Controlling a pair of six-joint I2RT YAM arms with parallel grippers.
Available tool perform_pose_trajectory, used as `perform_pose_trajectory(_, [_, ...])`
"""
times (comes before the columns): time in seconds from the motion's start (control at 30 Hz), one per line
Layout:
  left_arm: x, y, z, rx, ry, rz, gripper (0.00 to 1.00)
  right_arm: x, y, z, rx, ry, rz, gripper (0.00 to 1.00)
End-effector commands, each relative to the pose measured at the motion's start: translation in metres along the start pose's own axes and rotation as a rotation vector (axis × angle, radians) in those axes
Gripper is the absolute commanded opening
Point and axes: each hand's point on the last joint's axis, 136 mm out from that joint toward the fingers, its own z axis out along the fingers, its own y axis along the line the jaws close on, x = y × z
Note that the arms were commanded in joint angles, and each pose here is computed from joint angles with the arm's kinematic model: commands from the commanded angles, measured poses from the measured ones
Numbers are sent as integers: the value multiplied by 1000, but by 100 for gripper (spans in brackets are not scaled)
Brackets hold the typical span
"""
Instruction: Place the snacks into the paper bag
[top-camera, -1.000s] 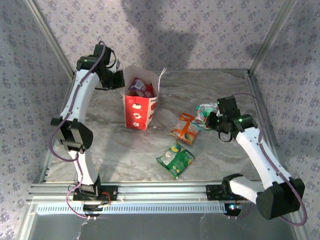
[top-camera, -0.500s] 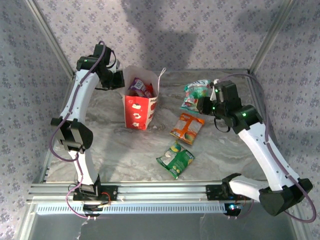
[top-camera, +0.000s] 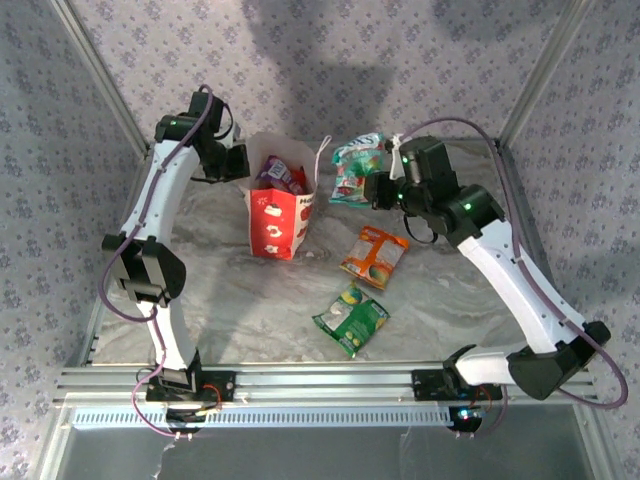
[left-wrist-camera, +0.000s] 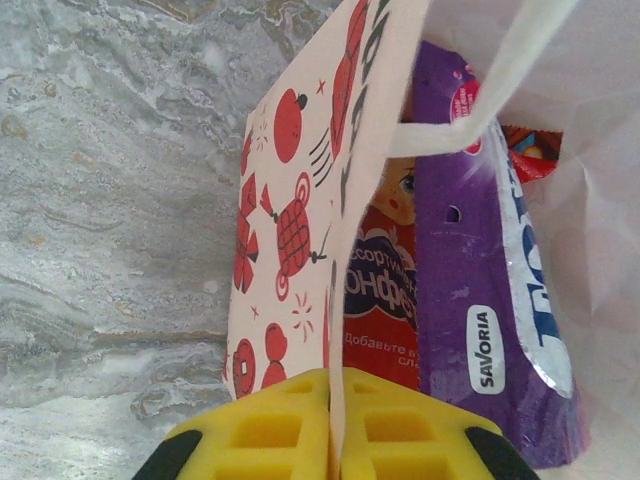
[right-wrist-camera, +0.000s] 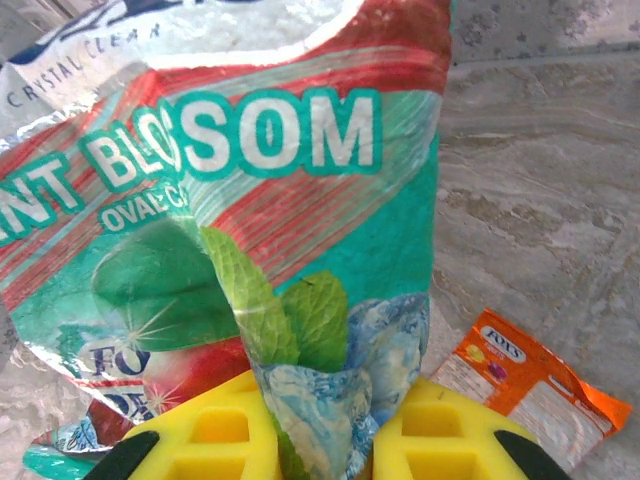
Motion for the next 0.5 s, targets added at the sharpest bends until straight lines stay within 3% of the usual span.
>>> perform_pose_trajectory(0.0, [4,1,-7,4,-9,-6,10,-32,20,-12,-41,-98,-48,0])
perform_pose_trajectory(0.47, [-1,-1,-18,19,-30,4,10,-69,98,20,-187,-110,-141,0])
